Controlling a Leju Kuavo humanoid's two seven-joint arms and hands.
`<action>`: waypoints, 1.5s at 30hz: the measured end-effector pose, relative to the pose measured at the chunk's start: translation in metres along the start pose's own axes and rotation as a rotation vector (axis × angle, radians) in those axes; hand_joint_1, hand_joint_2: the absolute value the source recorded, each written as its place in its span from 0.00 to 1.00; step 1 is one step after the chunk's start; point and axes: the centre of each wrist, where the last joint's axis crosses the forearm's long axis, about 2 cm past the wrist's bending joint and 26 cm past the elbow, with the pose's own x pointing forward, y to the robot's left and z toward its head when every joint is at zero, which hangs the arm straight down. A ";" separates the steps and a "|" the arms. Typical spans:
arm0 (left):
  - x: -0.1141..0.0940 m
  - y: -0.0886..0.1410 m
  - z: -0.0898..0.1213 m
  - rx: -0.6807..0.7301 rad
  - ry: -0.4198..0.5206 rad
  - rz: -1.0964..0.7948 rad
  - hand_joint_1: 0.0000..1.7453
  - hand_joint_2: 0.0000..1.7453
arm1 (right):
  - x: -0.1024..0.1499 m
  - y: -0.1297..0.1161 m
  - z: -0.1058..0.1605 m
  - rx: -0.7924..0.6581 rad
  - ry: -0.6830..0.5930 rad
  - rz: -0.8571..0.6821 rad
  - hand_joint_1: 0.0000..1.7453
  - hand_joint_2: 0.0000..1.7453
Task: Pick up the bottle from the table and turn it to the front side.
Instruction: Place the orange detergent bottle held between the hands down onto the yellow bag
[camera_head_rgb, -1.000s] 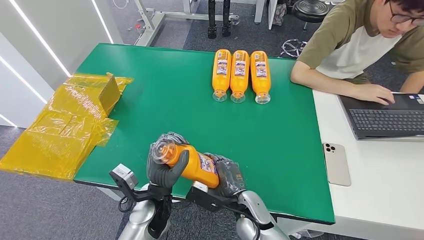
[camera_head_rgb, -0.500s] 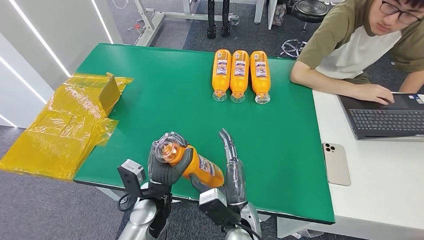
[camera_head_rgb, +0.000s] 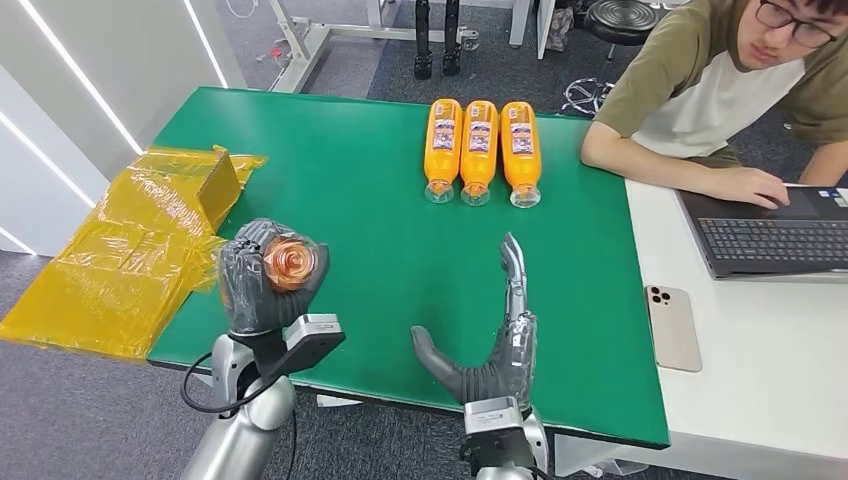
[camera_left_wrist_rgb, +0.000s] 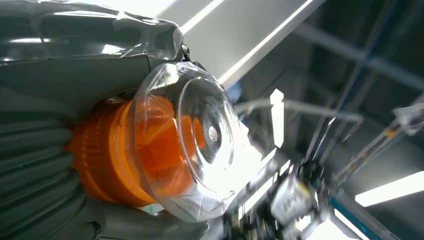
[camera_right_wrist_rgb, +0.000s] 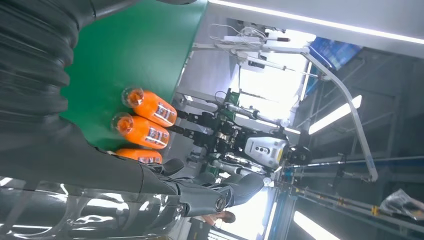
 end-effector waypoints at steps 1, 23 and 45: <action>-0.008 0.006 -0.006 -0.003 -0.031 -0.087 1.00 1.00 | 0.001 -0.001 -0.001 -0.010 -0.002 -0.002 0.00 1.00; -0.177 0.044 -0.054 -0.566 0.212 -0.565 1.00 1.00 | 0.033 -0.023 -0.035 -0.219 -0.062 -0.147 0.00 1.00; -0.207 0.042 -0.010 -1.287 0.192 -0.653 1.00 1.00 | 0.038 -0.019 -0.060 -0.279 -0.100 -0.203 0.00 1.00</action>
